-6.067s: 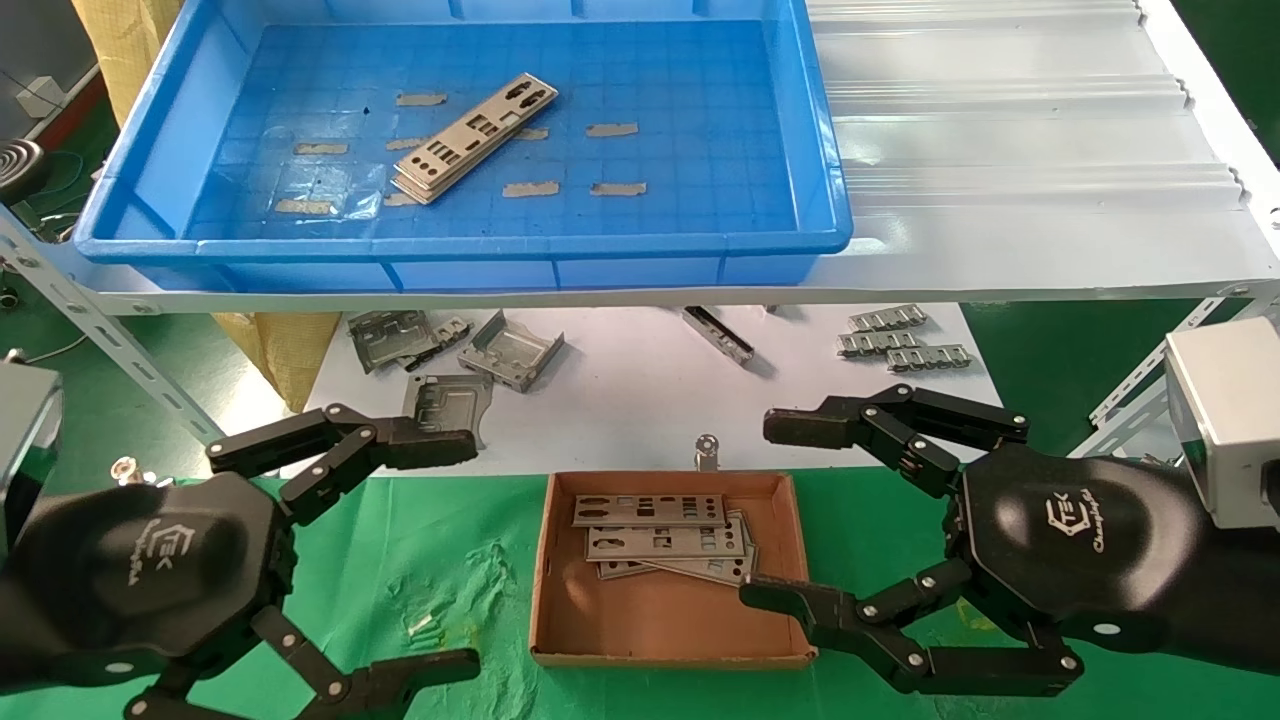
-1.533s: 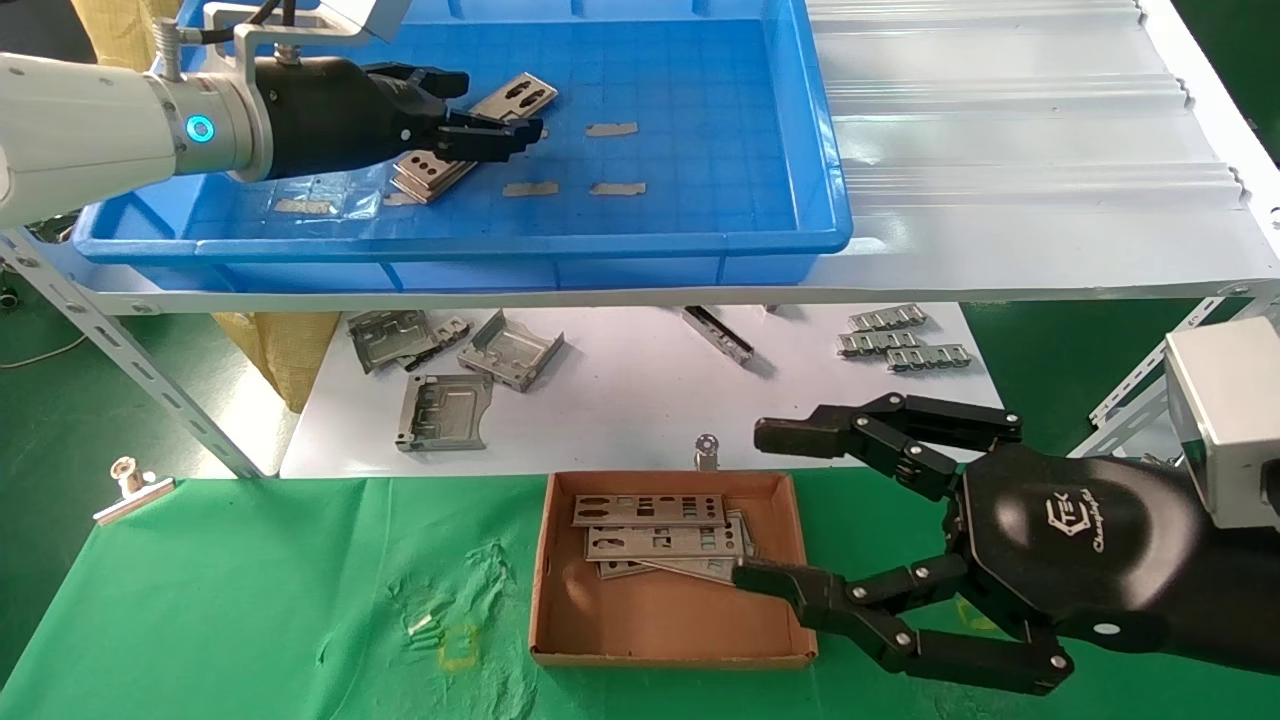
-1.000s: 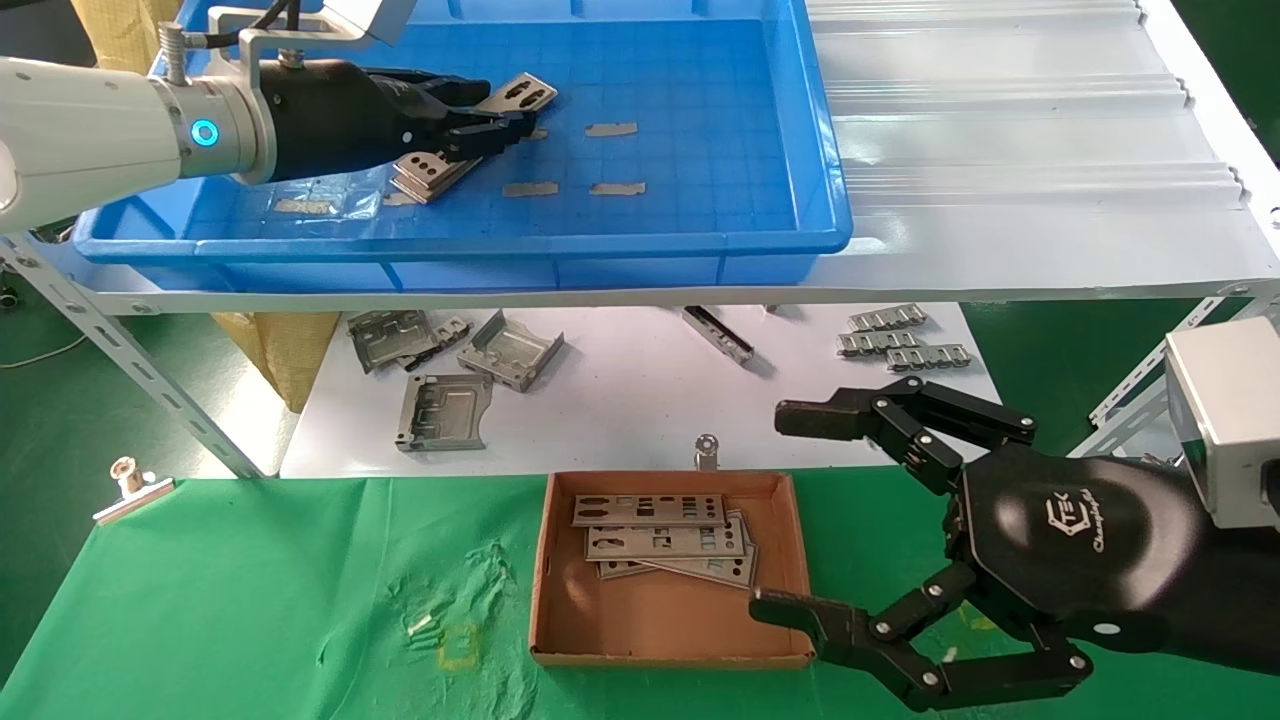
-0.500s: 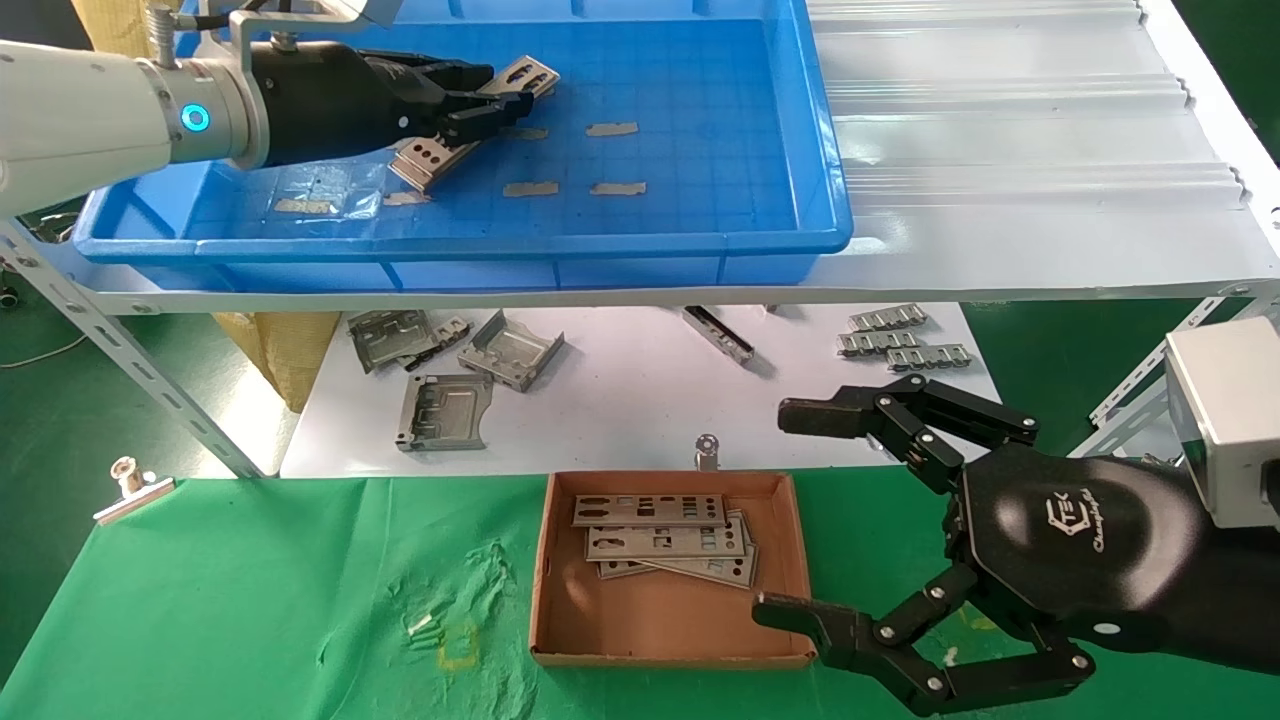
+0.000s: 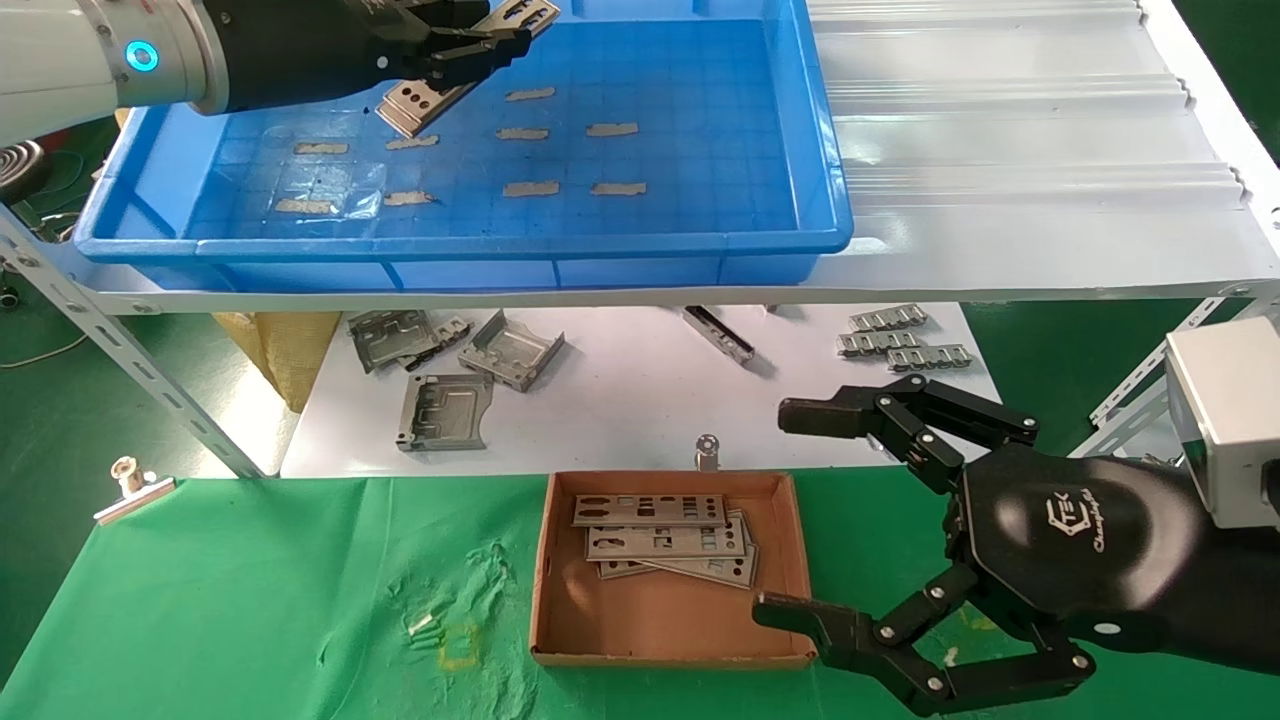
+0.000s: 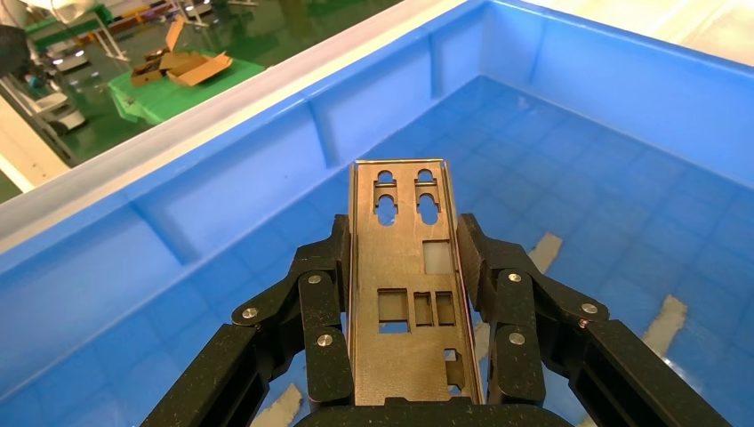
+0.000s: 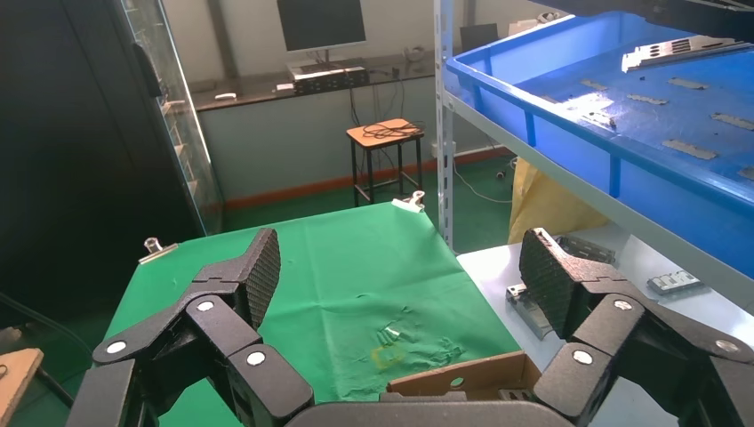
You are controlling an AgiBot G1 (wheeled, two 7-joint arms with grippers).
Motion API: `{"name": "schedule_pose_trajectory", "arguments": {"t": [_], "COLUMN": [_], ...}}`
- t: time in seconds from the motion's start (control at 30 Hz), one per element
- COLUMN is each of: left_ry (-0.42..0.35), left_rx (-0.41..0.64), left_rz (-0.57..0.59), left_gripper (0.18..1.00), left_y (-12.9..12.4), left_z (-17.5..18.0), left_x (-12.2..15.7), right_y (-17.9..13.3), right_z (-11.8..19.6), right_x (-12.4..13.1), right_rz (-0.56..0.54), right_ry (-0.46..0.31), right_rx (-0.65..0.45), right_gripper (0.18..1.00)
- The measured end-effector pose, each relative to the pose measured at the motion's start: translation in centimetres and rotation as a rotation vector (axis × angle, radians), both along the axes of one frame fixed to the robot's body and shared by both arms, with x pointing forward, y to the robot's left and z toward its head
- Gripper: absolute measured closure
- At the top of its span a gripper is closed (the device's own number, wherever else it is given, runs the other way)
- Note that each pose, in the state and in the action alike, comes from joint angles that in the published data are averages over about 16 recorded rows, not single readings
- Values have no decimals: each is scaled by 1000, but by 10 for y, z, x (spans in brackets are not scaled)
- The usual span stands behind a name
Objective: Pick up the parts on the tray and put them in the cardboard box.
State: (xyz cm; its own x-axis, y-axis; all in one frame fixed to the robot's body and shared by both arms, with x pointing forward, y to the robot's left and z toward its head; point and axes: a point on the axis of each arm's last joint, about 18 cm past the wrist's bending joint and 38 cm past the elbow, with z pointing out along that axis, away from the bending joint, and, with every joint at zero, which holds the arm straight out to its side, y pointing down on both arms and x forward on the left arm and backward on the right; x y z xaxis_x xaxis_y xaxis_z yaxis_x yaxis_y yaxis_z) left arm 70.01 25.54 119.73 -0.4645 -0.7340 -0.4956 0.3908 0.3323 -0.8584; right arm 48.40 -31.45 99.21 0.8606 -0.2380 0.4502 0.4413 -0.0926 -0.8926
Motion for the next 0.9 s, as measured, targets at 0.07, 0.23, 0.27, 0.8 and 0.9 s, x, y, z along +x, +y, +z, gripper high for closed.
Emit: {"name": "schedule_pose_trajectory", "arguments": {"t": [0.07, 0.23, 0.27, 0.8, 0.9], "left_ry": [3, 18, 21, 27, 26], "left_rx": [2, 5, 5, -17, -18], "left_rz": [4, 18, 22, 40, 41], "left_gripper": [723, 723, 723, 703, 685], "left_y": [0, -3, -4, -9, -8], "left_z": [-3, -15, -18, -30, -30], "left_x": [2, 10, 12, 23, 23], "right_y": [0, 0, 0, 0, 0], "right_z": [0, 0, 0, 0, 0], "right_x": [0, 0, 0, 0, 0], "right_rz": [0, 0, 0, 0, 0], "right_ry": [0, 0, 0, 0, 0], "right_rx": [0, 0, 0, 0, 0], "right_gripper": [178, 178, 178, 178, 178]}}
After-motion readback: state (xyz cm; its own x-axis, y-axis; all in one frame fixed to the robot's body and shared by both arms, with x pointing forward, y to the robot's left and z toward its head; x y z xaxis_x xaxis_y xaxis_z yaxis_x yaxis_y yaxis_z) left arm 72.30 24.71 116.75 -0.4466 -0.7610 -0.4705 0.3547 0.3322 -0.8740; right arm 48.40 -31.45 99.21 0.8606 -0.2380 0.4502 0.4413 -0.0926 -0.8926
